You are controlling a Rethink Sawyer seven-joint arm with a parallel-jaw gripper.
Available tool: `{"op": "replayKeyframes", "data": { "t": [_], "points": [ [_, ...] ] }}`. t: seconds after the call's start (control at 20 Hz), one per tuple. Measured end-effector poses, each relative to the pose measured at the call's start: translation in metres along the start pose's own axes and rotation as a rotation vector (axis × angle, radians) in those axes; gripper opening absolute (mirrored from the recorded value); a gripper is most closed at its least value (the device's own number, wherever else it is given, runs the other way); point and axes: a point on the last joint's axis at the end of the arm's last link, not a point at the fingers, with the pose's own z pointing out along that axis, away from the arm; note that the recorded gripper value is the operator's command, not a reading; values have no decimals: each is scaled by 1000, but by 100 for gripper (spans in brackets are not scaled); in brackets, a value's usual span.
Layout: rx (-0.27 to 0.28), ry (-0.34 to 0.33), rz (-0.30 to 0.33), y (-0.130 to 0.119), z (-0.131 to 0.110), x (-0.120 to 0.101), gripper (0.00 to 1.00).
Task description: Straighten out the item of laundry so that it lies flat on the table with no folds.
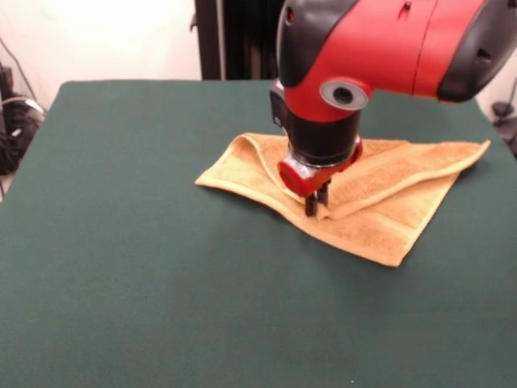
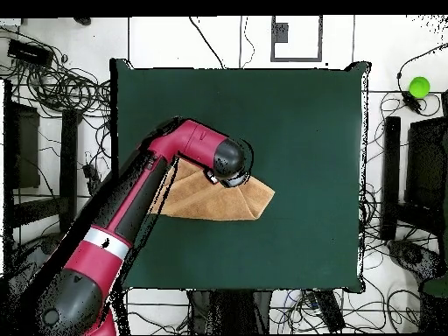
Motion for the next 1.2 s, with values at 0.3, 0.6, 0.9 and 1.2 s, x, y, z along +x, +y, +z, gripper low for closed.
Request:
{"op": "replayKeyframes", "data": {
  "t": [0.3,0.6,0.9,1.2],
  "points": [
    [21,42,39,17,0,27,0],
    [58,95,80,48,-5,61,0],
    [88,126,105,71,-13,84,0],
    [116,140,129,88,-16,103,0]
  ]
}}
